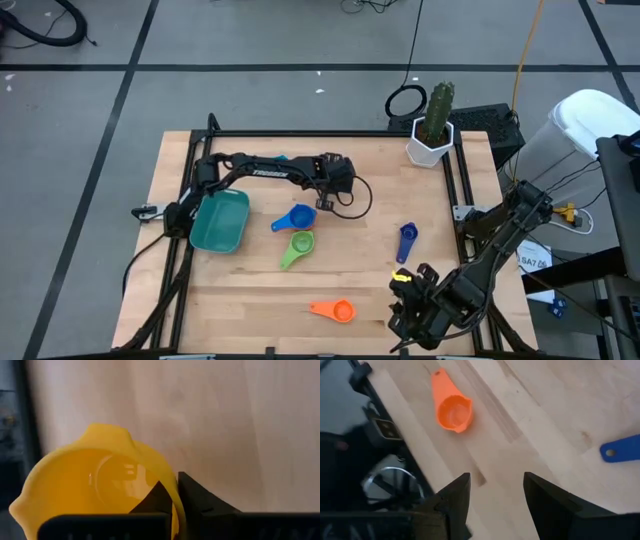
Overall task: Nest measuring cups in basket
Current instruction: Stack the yellow measuring cup into the blue measuring cup
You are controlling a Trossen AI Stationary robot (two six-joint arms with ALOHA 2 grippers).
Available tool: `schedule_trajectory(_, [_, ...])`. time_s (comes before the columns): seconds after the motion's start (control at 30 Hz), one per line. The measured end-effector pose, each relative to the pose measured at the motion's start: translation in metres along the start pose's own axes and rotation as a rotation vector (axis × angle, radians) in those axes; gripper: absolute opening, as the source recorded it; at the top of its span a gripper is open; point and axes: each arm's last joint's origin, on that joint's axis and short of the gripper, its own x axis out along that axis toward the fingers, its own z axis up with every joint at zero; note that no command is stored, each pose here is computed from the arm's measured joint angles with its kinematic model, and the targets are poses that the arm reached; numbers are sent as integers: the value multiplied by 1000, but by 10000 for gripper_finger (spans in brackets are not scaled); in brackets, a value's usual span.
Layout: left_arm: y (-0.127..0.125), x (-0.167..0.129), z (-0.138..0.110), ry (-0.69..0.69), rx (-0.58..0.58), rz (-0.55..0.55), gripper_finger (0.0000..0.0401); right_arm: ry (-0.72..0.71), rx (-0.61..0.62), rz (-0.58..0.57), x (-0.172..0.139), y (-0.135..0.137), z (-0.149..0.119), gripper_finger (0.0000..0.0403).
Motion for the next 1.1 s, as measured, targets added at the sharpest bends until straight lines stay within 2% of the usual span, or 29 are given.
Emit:
schedule_trajectory(0.13, [5, -34, 10, 33, -73, 61, 11, 13, -68, -50, 14, -8, -1, 176])
schedule_trajectory(0.2, [6, -52, 15, 32, -114, 58, 11, 31, -104, -74, 21, -13, -1, 176])
schedule_trajectory(0.37, [4, -104, 32, -39, -255, 60, 10, 88, -174, -143, 40, -27, -3, 176])
schedule_trajectory(0.5, [-5, -136, 41, -67, -389, 44, 10, 125, -214, -189, 53, -38, -8, 176])
schedule_trajectory(0.6, [-17, -152, 43, -18, -446, 67, 10, 131, -259, -202, 63, -45, -12, 176])
schedule_trajectory(0.77, [-38, -159, 36, 106, -506, 46, 10, 134, -368, -177, 80, -53, -19, 176])
schedule_trajectory(0.9, [-49, -153, 30, 168, -541, -34, 10, 116, -448, -115, 96, -56, -21, 176])
schedule_trajectory(1.1, [-67, -129, 15, 266, -523, -89, 10, 100, -406, -74, 107, -60, -18, 176])
